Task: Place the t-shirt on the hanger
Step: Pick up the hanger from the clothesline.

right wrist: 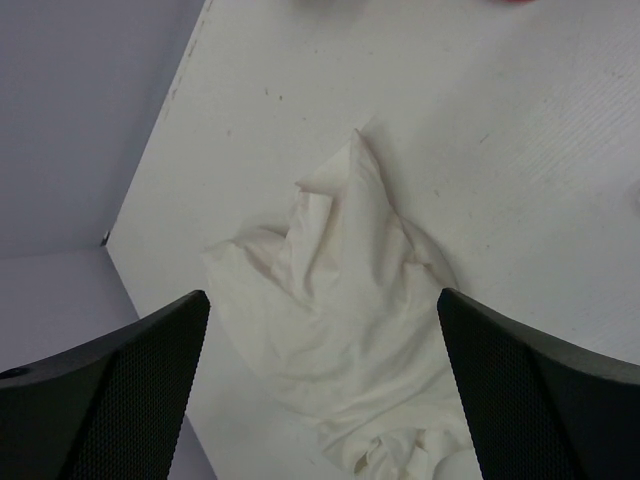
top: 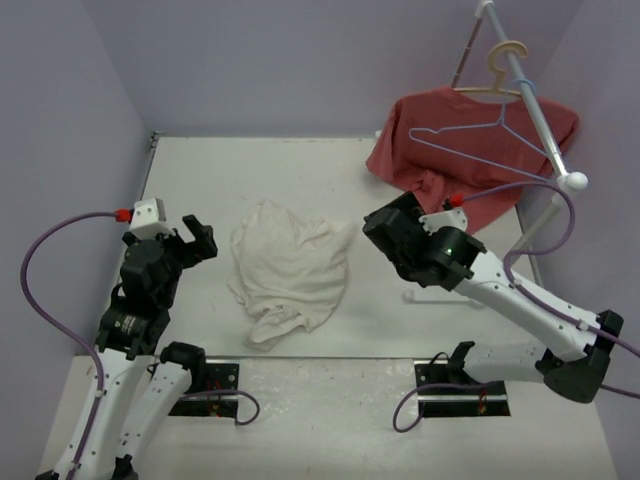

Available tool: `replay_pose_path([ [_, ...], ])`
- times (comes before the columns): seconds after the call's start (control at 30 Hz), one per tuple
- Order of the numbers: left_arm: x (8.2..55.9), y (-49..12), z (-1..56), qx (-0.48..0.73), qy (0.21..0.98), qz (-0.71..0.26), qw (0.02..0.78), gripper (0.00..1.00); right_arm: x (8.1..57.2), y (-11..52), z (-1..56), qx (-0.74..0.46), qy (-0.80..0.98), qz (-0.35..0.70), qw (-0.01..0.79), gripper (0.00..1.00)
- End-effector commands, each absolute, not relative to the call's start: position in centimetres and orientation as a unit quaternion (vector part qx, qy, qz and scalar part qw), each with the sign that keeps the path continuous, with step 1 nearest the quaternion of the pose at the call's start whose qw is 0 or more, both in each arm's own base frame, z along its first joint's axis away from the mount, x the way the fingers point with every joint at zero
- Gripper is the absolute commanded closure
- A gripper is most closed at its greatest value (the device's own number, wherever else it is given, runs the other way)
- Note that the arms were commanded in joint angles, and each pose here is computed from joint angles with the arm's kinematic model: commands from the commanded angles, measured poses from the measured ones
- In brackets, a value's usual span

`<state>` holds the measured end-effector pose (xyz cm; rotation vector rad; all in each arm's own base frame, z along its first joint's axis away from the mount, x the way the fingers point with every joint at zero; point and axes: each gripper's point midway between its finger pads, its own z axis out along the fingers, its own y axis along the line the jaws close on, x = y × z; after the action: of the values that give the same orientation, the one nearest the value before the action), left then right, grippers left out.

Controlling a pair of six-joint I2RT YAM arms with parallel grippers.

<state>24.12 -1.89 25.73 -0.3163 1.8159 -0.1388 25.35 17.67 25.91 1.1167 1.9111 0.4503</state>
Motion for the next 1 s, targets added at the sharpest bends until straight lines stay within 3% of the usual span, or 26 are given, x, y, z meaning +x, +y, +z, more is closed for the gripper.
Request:
replay_pose_path([
  [0.0,24.3,-2.1,26.6,-0.129,0.771,-0.067,0.62,0.0,25.5,17.1,27.5,0.491,0.734,0.104,0.458,0.01],
  [0.4,24.0,-2.3,26.9,-0.125,0.766,-0.076,0.625,0.0,34.3,20.9,29.9,0.488,0.725,0.04,0.484,0.01],
  [0.6,24.1,-2.6,26.9,-0.12,0.768,-0.08,0.624,0.0,39.1,15.2,29.4,0.534,0.699,-0.017,0.476,0.01],
  [0.97,24.1,-2.8,26.9,-0.115,0.769,-0.084,0.624,0.0,43.9,9.1,32.1,0.499,0.67,-0.104,0.54,0.04],
])
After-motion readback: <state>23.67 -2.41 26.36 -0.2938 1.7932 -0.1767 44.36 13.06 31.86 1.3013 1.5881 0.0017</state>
